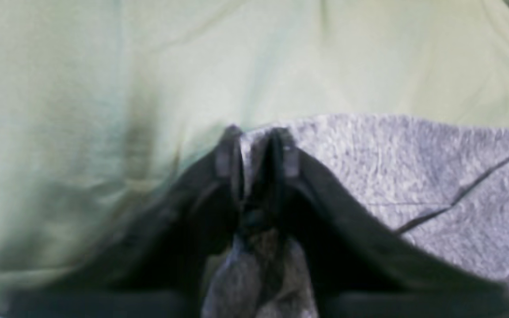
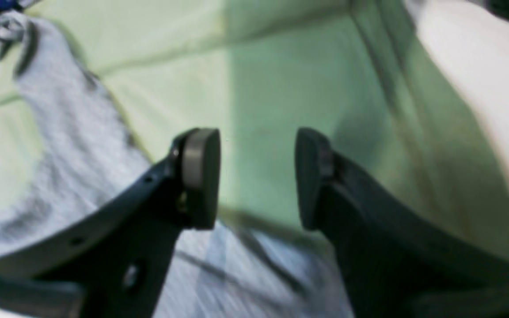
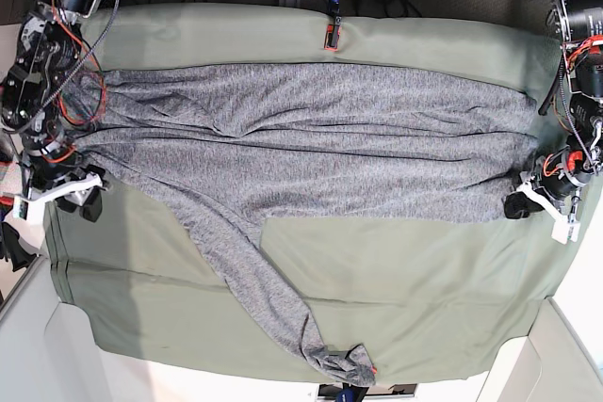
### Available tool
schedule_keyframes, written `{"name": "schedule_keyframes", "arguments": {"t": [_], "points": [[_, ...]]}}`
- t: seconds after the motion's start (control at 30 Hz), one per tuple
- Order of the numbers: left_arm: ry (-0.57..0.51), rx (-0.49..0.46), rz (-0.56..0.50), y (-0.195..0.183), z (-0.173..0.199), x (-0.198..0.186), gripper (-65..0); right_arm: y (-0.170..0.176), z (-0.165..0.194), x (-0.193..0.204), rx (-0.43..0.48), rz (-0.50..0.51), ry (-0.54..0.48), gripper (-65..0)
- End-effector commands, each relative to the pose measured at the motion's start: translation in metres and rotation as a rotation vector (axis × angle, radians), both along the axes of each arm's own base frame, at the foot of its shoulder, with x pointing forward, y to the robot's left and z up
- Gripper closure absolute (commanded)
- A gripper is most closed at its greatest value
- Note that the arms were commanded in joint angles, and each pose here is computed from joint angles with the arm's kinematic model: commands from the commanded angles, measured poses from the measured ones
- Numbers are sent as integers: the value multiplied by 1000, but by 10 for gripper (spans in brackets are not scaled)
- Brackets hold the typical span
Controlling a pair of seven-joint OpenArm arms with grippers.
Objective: Fold the T-shirt properly
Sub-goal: 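Fold the grasped fabric with both grippers over the shirt body, then grasp the sleeve end with the right gripper and lift it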
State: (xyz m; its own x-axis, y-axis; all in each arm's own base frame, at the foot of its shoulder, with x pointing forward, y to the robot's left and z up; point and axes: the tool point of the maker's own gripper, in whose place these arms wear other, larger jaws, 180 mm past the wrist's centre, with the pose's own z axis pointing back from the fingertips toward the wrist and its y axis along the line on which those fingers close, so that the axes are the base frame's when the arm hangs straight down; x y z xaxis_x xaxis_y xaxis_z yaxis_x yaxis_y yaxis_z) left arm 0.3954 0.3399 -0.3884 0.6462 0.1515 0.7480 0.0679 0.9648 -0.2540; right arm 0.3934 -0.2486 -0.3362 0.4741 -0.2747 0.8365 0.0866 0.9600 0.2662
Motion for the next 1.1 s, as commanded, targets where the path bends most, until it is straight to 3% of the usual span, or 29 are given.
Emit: {"name": "schedule_keyframes", "arguments": {"t": [0.0, 0.1, 0.17, 0.37, 0.53, 0.57, 0.63, 0.73, 0.93, 1.07], "points": [[-62, 8, -2, 8, 22, 11, -60, 3, 18, 17, -7, 8, -58, -284], [-40, 10, -8, 7, 19, 9, 0, 25, 3, 37, -15, 66, -18, -350], [-42, 10, -7, 8, 20, 9, 0, 46, -13, 46, -11, 116, 21, -374], [-38, 10, -8, 8, 18, 8, 0, 103, -53, 51, -47, 271, 143, -374], [-39, 10, -7, 8, 19, 8, 0, 119, -59, 47, -50, 301, 159, -371], [-39, 10, -8, 8, 18, 8, 0, 120, -57, 48, -50, 302, 150, -360], [-38, 11, -8, 8, 18, 8, 0, 124, -49, 51, -50, 307, 127, -265], [-39, 13, -6, 9, 19, 8, 0, 129, -38, 55, -50, 312, 96, -16], [-38, 38, -22, 18, 36, 8, 0, 133, -11, 55, -83, 342, 84, 0], [-49, 2, -56, 14, 59, 8, 0, 131, 21, 45, -116, 338, -3, 0]]}}
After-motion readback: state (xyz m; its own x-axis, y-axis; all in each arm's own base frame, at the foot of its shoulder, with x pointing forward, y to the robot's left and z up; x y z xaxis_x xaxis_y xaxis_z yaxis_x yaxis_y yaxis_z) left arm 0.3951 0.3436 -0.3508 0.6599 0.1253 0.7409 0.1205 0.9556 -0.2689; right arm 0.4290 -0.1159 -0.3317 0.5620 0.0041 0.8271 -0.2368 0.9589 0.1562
